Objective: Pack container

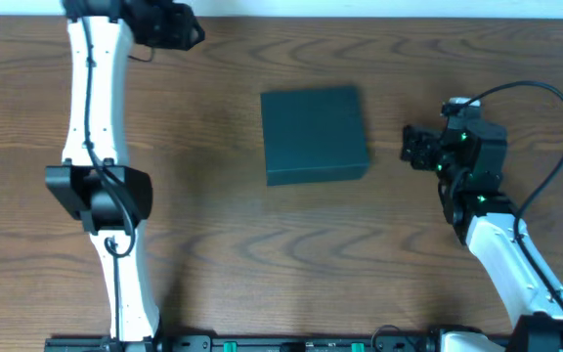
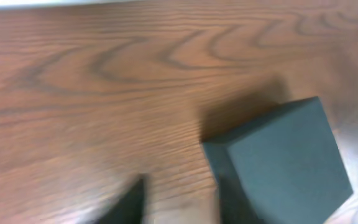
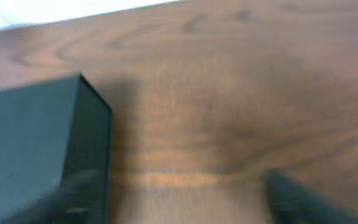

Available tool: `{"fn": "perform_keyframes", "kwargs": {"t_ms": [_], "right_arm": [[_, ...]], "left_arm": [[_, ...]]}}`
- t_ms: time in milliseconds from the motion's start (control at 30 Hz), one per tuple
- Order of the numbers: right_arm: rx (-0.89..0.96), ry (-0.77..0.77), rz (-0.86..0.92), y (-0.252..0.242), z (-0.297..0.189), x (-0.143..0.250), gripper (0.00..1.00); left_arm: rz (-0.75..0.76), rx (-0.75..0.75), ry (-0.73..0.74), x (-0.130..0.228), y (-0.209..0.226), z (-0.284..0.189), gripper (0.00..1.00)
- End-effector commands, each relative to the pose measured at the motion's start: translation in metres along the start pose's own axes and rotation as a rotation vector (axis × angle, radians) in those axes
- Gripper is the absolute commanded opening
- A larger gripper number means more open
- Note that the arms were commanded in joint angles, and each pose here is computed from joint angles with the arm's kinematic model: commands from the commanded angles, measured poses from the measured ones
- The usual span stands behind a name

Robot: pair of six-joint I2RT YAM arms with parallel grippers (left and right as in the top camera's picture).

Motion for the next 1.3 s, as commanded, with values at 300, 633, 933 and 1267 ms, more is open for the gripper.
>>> {"fn": "perform_keyframes", "kwargs": {"t_ms": [300, 633, 933, 1267], "right_arm": [[0.009, -0.015, -0.002, -0.002, -0.002, -0.005, 0.99], [0.009, -0.015, -0.002, -0.002, -0.002, -0.005, 0.99], [0.009, -0.015, -0.002, -0.002, -0.002, -0.005, 0.99], [0.009, -0.015, -0.002, -0.002, -0.002, -0.005, 0.99]], "left_arm": [[-0.131, -0.046, -0.010, 0.005, 0.013, -0.025, 0.95], [-0.131, -0.046, -0.010, 0.005, 0.013, -0.025, 0.95], [-0.167, -0.146, 0.056, 0.017, 0.023, -0.032, 0.95], [-0.094, -0.333, 0.060, 0.023, -0.024, -0.092, 0.95]]}}
Point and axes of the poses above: each gripper's point midway between its finger pads, its own z axis out along the fingers, its own y axis along the line the jaws close on, x = y × z, the point moved 9 cm from there along -z, back along the fingers, and after that the axes turned 6 degrees about z, right-handed, at the moved point
